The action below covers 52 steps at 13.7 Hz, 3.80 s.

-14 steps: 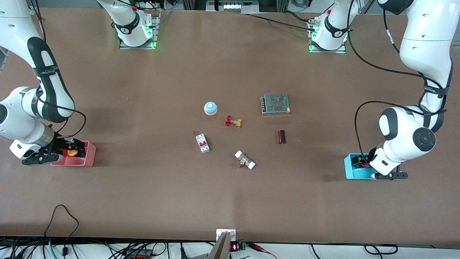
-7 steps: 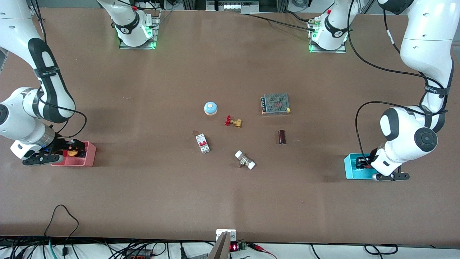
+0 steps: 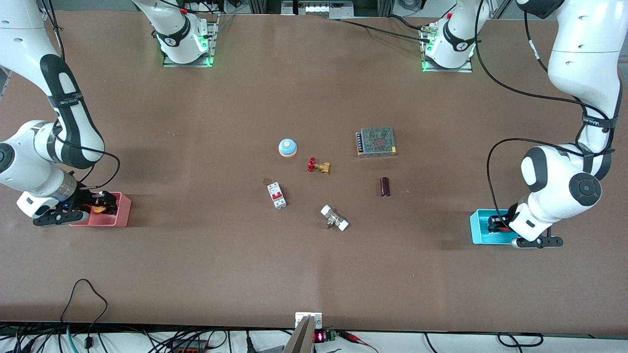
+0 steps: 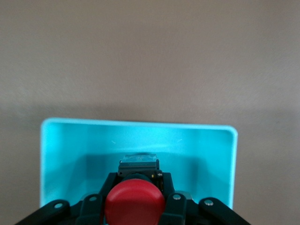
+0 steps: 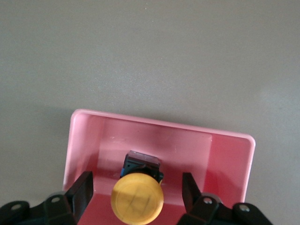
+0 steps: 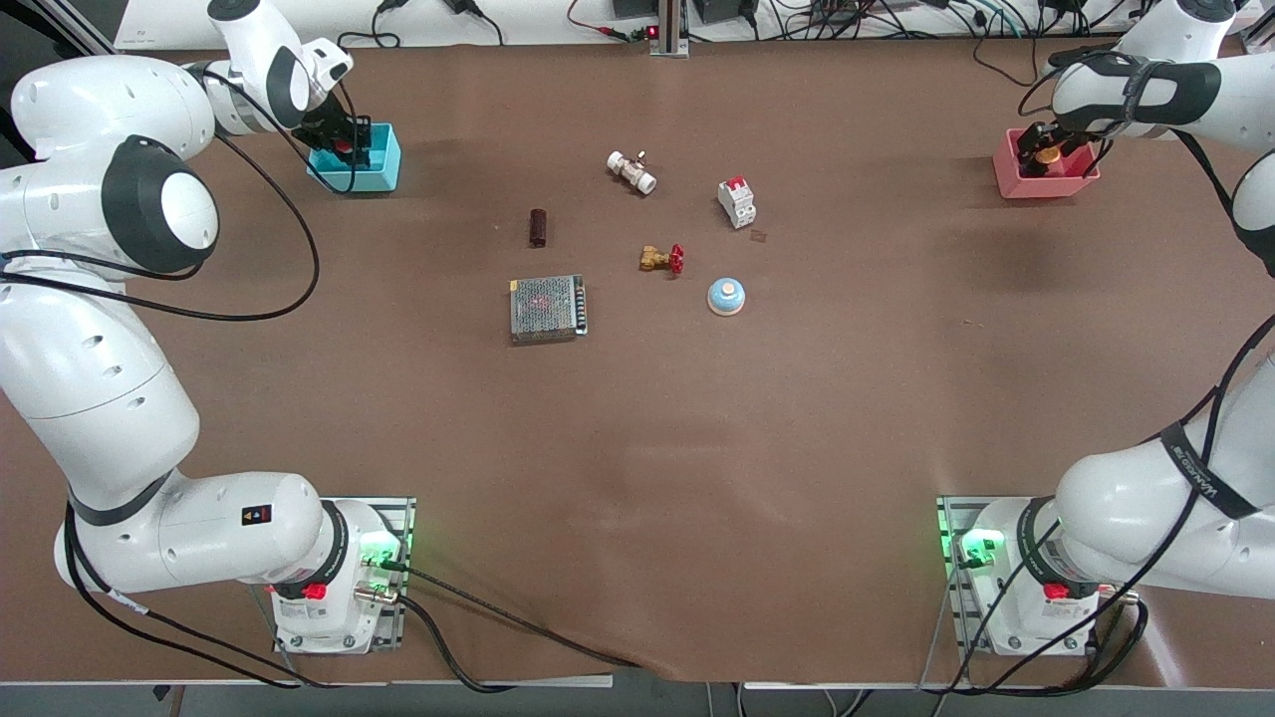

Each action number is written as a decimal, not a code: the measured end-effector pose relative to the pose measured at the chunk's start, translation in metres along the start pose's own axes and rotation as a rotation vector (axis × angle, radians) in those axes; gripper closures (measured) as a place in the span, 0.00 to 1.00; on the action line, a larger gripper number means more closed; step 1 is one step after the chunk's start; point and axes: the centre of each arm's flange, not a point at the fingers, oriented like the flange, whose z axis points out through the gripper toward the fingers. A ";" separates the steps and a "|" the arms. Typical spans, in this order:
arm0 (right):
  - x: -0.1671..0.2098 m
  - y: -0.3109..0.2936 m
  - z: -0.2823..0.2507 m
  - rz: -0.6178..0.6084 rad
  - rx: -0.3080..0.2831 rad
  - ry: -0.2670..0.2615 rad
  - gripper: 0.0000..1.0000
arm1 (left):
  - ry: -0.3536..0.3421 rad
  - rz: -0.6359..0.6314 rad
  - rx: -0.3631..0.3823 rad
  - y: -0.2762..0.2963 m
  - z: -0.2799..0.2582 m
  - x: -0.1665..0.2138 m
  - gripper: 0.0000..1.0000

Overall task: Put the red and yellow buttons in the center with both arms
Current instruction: 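Lift the red button out of the cyan box with the left gripper, then place the red button with the left gripper while the right gripper carries yellow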

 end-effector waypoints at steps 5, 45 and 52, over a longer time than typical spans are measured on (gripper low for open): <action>-0.001 0.001 0.000 -0.013 0.000 -0.001 0.32 | 0.060 0.023 0.005 0.014 -0.081 0.004 0.58; 0.021 -0.273 -0.134 0.175 0.021 -0.190 0.63 | -0.101 0.034 -0.092 0.177 -0.054 -0.147 0.00; 0.012 -0.308 -0.067 0.218 0.029 -0.161 0.63 | 0.003 -0.054 -0.083 0.098 -0.201 -0.057 0.00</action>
